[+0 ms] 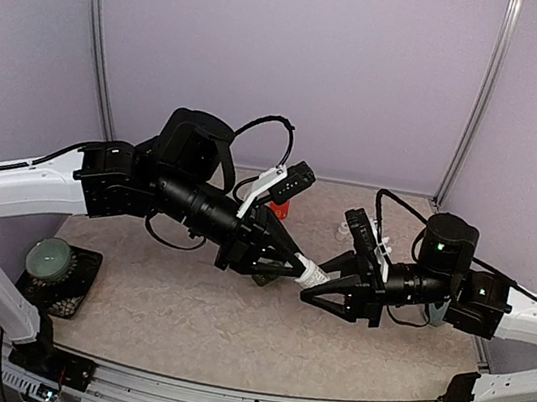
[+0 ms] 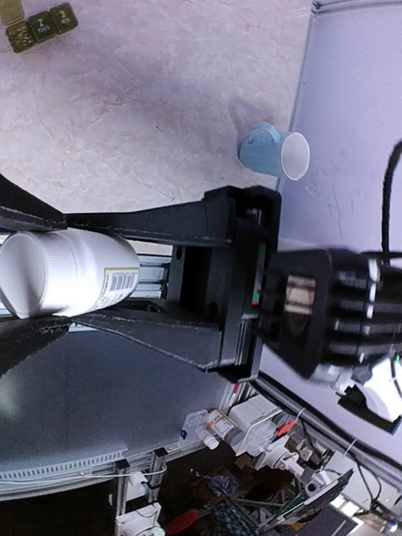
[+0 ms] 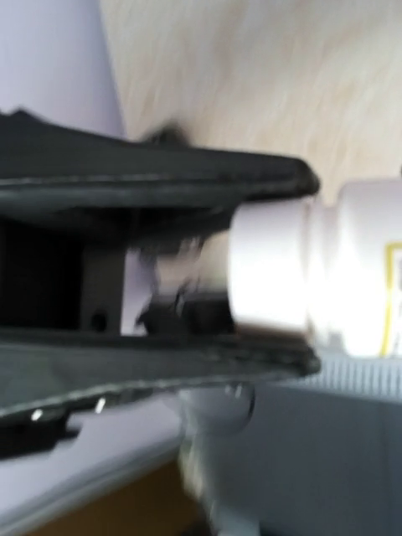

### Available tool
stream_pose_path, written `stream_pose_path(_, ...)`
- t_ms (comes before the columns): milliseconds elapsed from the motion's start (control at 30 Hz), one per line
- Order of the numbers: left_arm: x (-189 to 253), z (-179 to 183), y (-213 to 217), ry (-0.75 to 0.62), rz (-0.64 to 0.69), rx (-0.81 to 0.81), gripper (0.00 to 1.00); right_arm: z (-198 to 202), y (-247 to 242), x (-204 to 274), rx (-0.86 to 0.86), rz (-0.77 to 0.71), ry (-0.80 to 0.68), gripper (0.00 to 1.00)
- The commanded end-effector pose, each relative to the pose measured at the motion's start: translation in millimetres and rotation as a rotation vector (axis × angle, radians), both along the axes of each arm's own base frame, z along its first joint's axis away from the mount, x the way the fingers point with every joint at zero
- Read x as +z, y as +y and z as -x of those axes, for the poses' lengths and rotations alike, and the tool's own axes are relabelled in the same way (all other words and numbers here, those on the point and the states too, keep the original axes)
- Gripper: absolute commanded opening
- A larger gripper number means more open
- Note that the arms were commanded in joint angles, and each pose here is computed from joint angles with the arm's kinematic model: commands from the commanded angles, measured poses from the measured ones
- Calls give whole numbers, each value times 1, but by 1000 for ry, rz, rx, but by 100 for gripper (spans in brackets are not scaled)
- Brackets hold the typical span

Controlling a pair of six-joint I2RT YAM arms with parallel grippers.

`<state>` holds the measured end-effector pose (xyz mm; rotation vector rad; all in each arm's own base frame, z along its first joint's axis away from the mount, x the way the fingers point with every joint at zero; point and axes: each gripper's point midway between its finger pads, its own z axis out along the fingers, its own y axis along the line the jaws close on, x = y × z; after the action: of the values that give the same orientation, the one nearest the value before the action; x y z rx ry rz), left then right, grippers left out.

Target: Sort the pills into containers

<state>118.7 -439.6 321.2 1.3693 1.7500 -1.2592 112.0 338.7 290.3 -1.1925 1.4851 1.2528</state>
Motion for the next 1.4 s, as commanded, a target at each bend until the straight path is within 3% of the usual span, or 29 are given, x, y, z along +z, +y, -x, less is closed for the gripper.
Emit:
stream_pose_path(0,-7,38,6,-35,-29,-176,9,21,-1,32,158,-111,55,29)
stream_pose_path(200,-11,40,7,-42,-47,-176,9,23,1,21,175,-66,73,32)
stream_pose_path(400,6,46,14,-102,1,-168,9,34,4,25,254,-76,175,48)
stream_pose_path(533,7,27,18,-86,-7,-85,8,3,-2,12,44,29,65,68)
stream_pose_path(633,-3,8,18,-6,-45,-17,4,-20,-18,9,-120,103,-59,74)
stream_pose_path(967,-54,-38,16,190,-191,180,4,-28,-4,-4,-250,266,-290,76)
stream_pose_path(1200,-63,-46,11,244,-195,214,4,-46,7,-43,-413,436,-396,76)
stream_pose_path(1367,-62,-45,9,257,-191,205,4,-59,6,-47,-513,458,-422,71)
